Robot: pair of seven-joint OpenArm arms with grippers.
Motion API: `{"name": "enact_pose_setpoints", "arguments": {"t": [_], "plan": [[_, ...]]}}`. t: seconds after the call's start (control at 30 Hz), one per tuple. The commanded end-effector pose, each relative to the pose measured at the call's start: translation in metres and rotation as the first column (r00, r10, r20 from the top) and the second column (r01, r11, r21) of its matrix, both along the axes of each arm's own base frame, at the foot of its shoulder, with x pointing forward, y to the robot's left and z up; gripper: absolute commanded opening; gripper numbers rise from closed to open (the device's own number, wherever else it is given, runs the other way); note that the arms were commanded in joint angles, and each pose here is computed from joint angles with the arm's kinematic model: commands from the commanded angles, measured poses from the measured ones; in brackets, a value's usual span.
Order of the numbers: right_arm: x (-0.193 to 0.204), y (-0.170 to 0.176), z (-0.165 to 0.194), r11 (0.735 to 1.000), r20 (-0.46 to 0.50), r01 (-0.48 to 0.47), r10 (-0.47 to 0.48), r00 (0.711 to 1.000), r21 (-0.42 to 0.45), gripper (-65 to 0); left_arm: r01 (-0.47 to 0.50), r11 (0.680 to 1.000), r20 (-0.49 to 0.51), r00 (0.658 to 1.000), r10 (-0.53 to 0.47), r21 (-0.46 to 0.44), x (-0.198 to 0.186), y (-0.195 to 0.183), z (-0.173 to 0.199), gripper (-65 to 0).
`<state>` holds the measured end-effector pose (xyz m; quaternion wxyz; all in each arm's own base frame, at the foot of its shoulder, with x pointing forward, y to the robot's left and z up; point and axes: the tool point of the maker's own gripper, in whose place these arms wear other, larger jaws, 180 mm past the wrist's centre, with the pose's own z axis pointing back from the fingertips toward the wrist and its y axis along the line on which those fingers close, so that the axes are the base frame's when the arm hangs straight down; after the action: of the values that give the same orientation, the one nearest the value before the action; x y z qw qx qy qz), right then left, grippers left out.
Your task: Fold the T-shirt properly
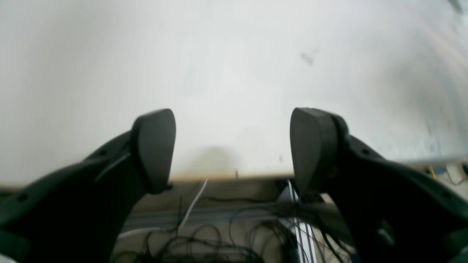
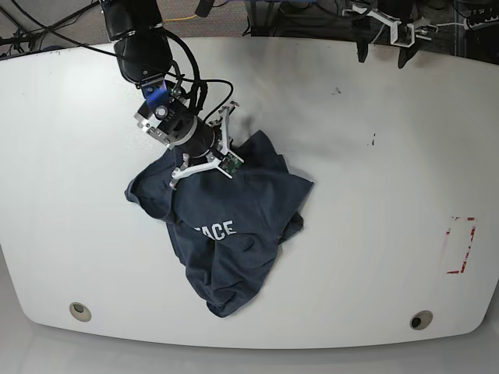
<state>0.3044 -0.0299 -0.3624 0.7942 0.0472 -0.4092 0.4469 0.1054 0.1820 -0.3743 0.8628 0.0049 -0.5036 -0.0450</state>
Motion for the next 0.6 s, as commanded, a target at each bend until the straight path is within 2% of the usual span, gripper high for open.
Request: {"name": "enact_pose_setpoints", "arguments": {"t": [0.0, 0.1, 0.3, 0.57], "plan": [[0.015, -0.003, 0.040, 0.999, 0.107, 0.018, -0.021, 0.994, 0.030, -65.0, 0.006, 1.000, 0.050, 0.999, -0.006, -0.005, 0.007, -0.002, 0.011, -19.2], [0.023, -0.011, 0.063, 0.999, 0.166, 0.041, -0.046, 0.985, 0.036, -65.0, 0.011, 1.000, 0.091, 0.996, -0.010, -0.010, 0.023, -0.005, 0.016, -19.2], [0.046, -0.030, 0.099, 0.996, 0.269, 0.084, -0.092, 0.959, 0.041, -65.0, 0.074, 0.995, 0.185, 0.981, -0.061, -0.064, 0.062, -0.035, 0.026, -18.9], [0.071, -0.064, 0.139, 0.982, 0.368, 0.173, -0.187, 0.911, 0.070, -65.0, 0.247, 0.967, 0.119, 0.964, -0.239, -0.056, 0.116, -0.104, 0.017, -19.0]]}}
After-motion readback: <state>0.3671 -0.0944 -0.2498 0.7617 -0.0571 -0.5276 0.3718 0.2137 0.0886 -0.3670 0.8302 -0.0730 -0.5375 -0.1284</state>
